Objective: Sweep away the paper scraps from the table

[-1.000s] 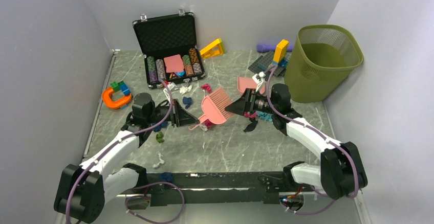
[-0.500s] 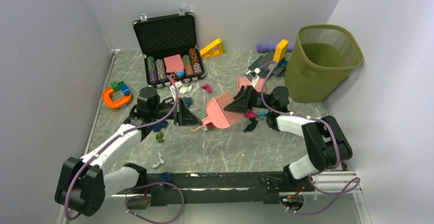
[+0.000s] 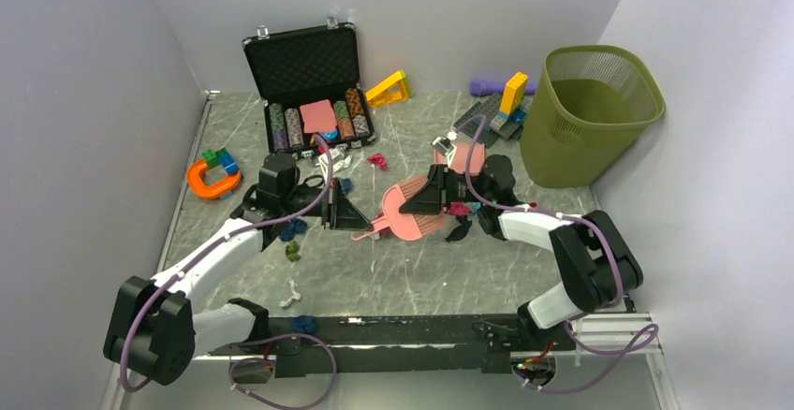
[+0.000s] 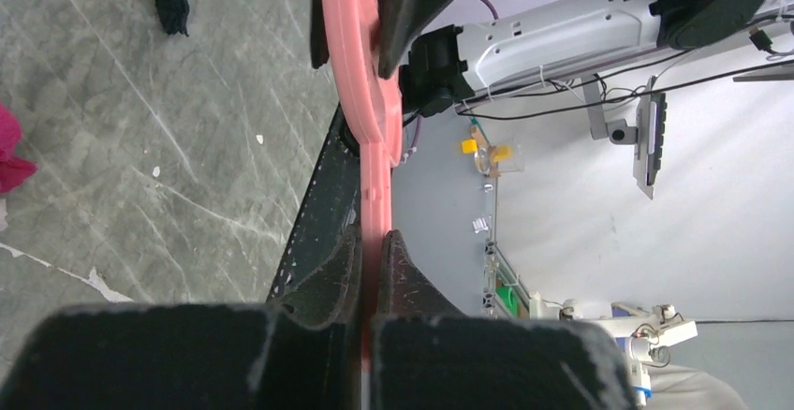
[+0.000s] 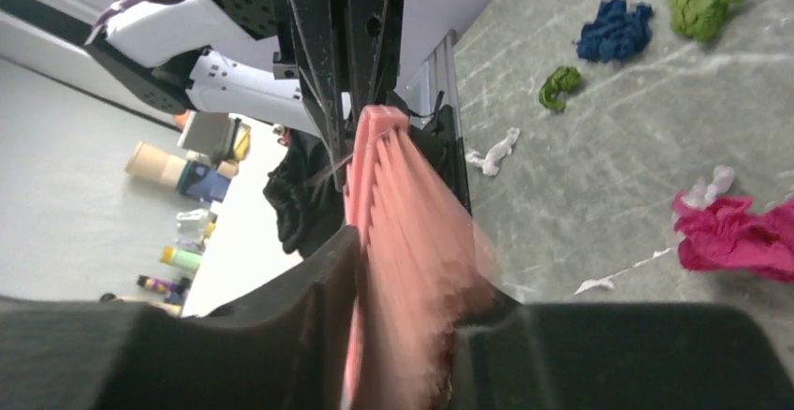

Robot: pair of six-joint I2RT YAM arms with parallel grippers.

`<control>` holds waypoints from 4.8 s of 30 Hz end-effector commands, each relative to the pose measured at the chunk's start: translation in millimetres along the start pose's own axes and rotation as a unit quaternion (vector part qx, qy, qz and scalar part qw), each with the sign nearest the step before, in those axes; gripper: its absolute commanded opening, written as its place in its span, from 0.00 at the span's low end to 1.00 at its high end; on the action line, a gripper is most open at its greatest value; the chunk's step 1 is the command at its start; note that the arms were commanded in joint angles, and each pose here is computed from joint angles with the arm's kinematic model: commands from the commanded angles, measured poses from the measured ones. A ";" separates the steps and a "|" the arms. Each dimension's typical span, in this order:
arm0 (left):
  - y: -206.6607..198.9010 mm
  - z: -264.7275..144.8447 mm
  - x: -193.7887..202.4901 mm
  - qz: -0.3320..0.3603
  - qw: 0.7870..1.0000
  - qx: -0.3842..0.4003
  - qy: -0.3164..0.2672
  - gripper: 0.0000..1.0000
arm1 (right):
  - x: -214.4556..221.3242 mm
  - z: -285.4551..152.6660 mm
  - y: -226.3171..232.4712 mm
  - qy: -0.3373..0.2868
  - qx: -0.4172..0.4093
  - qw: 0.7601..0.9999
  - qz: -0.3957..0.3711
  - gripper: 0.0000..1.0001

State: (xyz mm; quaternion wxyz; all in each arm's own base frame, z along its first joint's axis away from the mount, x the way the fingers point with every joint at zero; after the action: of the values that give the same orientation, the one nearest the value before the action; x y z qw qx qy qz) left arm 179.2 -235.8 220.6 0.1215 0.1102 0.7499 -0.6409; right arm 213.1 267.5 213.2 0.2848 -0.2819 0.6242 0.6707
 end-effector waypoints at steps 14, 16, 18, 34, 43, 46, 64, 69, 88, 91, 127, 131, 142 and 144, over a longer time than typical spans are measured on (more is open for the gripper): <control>-14.3 -6.3 -21.6 0.067 0.996 -0.026 -0.057 0.49 | -8.0 5.2 12.6 0.008 0.095 0.990 -0.100 0.00; -14.4 -12.2 -23.8 0.070 0.994 -0.032 -0.076 0.62 | -9.7 3.8 14.8 0.001 0.102 0.989 -0.103 0.00; -14.8 -18.0 -26.5 0.073 0.992 -0.033 -0.096 0.74 | -12.1 1.9 15.6 -0.014 0.115 0.988 -0.102 0.00; -20.4 -24.9 -40.3 0.022 0.971 0.079 -0.223 0.93 | -37.3 6.6 28.6 -0.143 0.088 0.983 -0.066 0.00; -25.2 -22.1 -41.2 0.022 0.973 0.084 -0.215 0.75 | -35.9 29.8 19.5 -0.140 0.081 0.986 -0.044 0.00; -23.6 -22.2 -40.2 0.018 0.973 0.080 -0.214 0.73 | -36.1 32.3 17.1 -0.141 0.080 0.986 -0.041 0.00; -18.8 -16.1 -33.1 0.004 0.977 0.081 -0.199 0.62 | -43.6 40.8 8.5 -0.136 0.103 0.984 -0.044 0.00; -17.9 -15.5 -31.7 0.004 0.977 0.080 -0.196 0.44 | -42.8 42.4 5.2 -0.132 0.113 0.984 -0.046 0.00; 9.7 -41.0 -32.5 0.000 0.978 -0.067 -0.197 0.00 | -40.4 -2.9 -12.6 -0.113 0.290 0.947 -0.082 0.98; 18.6 -60.9 -40.4 0.013 0.959 -0.184 -0.216 0.00 | -45.6 -30.7 -21.9 -0.111 0.383 0.912 -0.096 1.00; 16.3 -193.0 -42.7 0.109 0.764 -0.512 -0.377 0.00 | -53.5 -186.8 -131.1 0.009 0.704 0.709 -0.042 0.90; 16.4 -191.4 -42.4 0.112 0.767 -0.505 -0.379 0.00 | -51.5 -175.1 -153.2 0.007 0.700 0.714 -0.014 0.86; 13.2 -191.8 -39.7 0.121 0.767 -0.496 -0.388 0.00 | -36.3 -141.5 -206.0 0.055 0.713 0.699 -0.008 0.68; 13.3 -191.3 -39.6 0.122 0.768 -0.495 -0.387 0.00 | -35.0 -141.4 -212.7 0.056 0.717 0.694 -0.004 0.65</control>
State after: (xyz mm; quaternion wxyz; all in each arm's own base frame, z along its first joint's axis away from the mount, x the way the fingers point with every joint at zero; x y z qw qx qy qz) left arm 206.6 -46.3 234.4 0.4831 -0.1375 0.8525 -0.1447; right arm 372.6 133.7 77.2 0.3376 -0.0532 0.9397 0.0094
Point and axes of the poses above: each gripper's point midway between its finger pads, its own z axis out along the fingers, its own y axis along the line the jaws close on, x = y × z, the point moved 2 cm from there along -z, back along the fingers, and after that the axes turned 13 degrees about -z, right-handed, at the moved point
